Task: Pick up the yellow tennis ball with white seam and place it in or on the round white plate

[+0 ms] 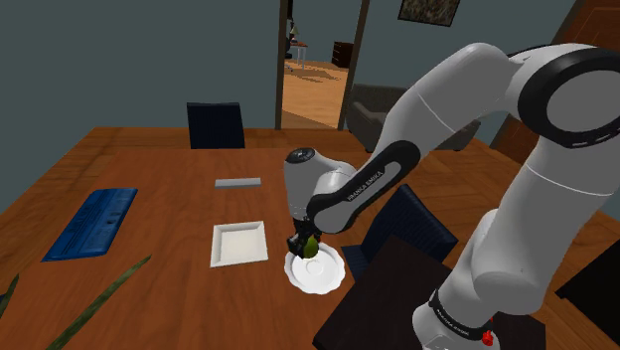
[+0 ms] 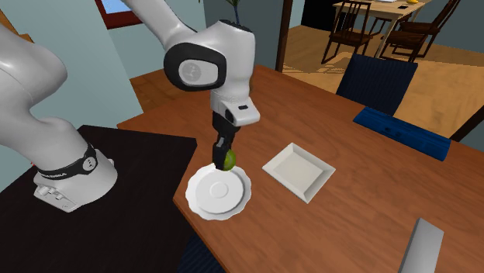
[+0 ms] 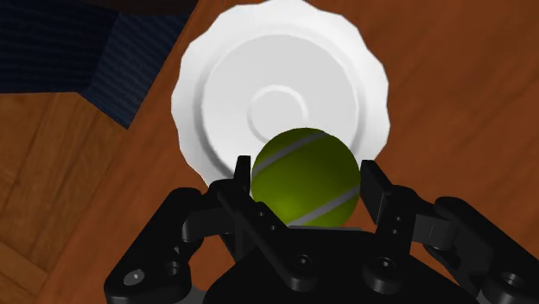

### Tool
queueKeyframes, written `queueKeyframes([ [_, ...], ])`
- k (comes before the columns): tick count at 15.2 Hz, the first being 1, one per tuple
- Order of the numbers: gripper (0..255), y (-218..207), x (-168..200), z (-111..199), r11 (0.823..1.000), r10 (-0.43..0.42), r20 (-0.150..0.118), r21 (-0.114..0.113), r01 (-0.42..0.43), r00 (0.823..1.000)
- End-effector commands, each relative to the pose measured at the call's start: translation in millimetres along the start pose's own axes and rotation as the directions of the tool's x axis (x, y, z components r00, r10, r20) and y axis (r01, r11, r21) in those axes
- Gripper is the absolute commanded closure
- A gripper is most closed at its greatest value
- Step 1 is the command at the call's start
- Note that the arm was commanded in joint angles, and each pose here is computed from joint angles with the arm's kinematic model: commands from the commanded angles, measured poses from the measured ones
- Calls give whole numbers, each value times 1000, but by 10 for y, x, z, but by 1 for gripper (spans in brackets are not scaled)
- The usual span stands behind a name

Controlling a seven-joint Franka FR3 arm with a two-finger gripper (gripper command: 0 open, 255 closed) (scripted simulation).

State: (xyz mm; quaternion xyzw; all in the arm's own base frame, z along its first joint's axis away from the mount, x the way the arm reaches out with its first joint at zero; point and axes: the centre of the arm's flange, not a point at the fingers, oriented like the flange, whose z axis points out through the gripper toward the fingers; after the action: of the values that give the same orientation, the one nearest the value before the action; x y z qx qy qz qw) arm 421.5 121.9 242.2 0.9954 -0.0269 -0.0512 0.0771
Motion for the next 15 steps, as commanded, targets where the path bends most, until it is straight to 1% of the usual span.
queueKeyframes([
  [1, 255, 250, -90, 27, 1000, -1, 0, 1, 1, 1000],
  [2, 255, 335, -117, 42, 1000, -1, 0, 1, 1, 1000],
  [15, 255, 228, -50, 717, 1000, -1, 0, 1, 1, 1000],
])
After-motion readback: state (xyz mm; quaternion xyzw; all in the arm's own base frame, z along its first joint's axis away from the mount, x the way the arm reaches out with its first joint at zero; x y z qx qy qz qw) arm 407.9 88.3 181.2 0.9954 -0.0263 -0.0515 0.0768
